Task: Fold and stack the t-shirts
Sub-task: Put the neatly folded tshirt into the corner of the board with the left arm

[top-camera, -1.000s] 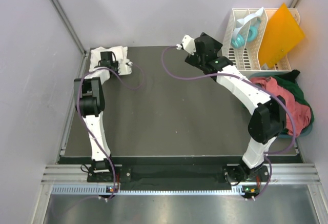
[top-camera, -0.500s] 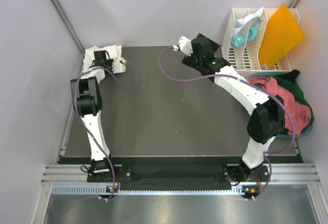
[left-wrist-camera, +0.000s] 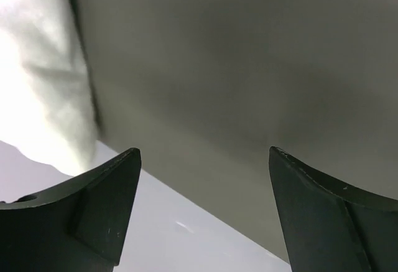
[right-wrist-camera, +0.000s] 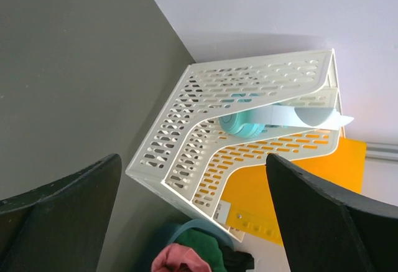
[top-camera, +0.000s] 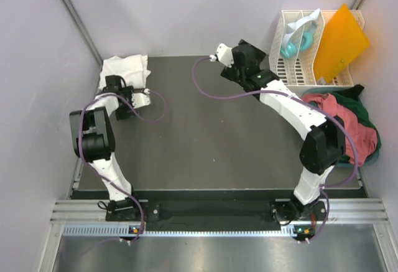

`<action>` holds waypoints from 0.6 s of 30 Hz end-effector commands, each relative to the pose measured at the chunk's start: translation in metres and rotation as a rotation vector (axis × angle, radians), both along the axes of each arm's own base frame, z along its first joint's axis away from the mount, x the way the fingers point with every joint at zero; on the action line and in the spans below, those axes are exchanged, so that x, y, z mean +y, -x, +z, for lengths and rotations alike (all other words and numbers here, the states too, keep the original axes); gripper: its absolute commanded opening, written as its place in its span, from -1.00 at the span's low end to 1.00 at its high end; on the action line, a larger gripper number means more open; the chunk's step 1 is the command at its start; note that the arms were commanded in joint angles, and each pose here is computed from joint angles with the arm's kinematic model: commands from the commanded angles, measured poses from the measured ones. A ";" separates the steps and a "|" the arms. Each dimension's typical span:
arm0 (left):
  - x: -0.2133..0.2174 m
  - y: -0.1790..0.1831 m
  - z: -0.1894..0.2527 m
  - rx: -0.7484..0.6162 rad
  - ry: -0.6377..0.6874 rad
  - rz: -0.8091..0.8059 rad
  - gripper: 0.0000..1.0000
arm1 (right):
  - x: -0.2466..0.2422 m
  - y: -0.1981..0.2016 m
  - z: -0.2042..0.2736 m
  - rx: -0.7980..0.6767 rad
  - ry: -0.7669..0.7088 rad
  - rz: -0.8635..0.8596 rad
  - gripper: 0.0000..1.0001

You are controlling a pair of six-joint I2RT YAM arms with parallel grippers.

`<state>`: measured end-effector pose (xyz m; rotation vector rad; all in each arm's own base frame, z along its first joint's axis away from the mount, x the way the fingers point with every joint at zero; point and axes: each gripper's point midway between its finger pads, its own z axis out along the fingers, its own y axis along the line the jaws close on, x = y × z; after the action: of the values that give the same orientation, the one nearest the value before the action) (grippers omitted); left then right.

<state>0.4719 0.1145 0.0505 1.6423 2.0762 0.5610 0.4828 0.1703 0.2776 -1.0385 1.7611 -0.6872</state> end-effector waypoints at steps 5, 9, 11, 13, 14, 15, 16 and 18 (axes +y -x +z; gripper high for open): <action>-0.083 0.053 0.148 -0.108 0.624 0.292 0.75 | 0.038 0.059 0.007 0.243 -0.248 0.202 1.00; -0.128 0.082 0.240 -0.201 0.960 0.374 0.82 | 0.039 0.083 0.021 0.345 -0.389 0.139 0.99; -0.138 0.093 0.260 -0.236 1.026 0.357 0.98 | 0.032 0.090 0.033 0.330 -0.431 0.112 1.00; -0.132 0.100 0.280 -0.339 1.062 0.414 0.98 | 0.022 0.098 0.060 0.252 -0.474 0.118 1.00; -0.129 0.102 0.283 -0.363 1.074 0.449 0.98 | 0.017 0.100 0.068 0.225 -0.486 0.106 0.99; -0.124 0.104 0.287 -0.396 1.064 0.473 0.98 | 0.009 0.103 0.082 0.186 -0.493 0.086 0.99; -0.120 0.105 0.289 -0.415 1.058 0.497 0.98 | 0.005 0.105 0.086 0.173 -0.495 0.079 1.00; -0.111 0.106 0.289 -0.448 1.025 0.530 0.98 | -0.003 0.108 0.093 0.153 -0.487 0.076 0.99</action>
<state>0.3602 -0.0067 0.3597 0.5312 1.8166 -0.0221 0.3925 0.1864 0.3217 -0.9550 1.9499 -0.1267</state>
